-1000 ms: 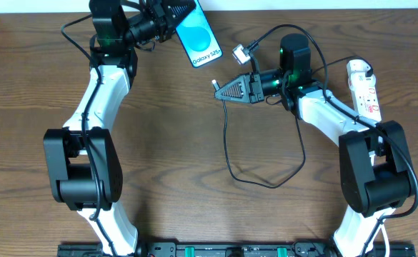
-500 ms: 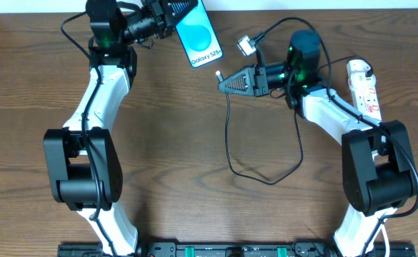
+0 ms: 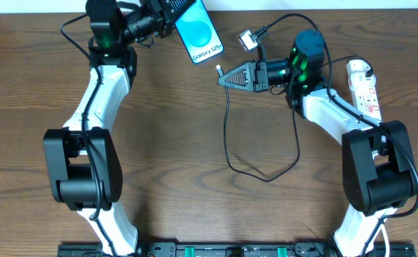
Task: Plug charger to phone and switch on socket
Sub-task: 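Align the connector under the phone's port, left gripper holding the phone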
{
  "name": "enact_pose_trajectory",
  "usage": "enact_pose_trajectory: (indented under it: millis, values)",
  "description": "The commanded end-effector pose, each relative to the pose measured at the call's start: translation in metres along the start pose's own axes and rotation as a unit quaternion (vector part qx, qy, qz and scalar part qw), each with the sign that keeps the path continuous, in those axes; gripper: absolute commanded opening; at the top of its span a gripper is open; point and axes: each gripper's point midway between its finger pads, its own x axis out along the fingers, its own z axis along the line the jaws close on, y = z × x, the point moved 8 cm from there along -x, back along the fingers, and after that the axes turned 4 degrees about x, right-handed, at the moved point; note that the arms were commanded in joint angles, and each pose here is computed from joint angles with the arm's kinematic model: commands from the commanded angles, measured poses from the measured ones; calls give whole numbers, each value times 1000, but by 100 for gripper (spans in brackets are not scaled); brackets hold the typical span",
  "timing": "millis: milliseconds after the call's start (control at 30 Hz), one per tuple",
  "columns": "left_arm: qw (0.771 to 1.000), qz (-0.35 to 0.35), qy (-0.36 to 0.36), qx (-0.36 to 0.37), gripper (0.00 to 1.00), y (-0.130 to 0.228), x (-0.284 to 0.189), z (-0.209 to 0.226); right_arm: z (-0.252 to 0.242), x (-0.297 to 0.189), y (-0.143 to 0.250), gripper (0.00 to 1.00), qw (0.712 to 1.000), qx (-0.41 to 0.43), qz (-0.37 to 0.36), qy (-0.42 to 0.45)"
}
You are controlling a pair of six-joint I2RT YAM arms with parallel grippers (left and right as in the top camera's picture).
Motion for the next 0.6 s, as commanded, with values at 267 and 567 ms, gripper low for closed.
enact_pose_trajectory:
  millis: [267, 567]
  values:
    - [1000, -22, 9, 18, 7, -8, -3, -20, 14, 0, -9, 1, 999, -39, -15, -10]
    - [1000, -20, 11, -18, 7, -7, -2, -21, 17, 0, -11, 1, 999, -42, -23, -10]
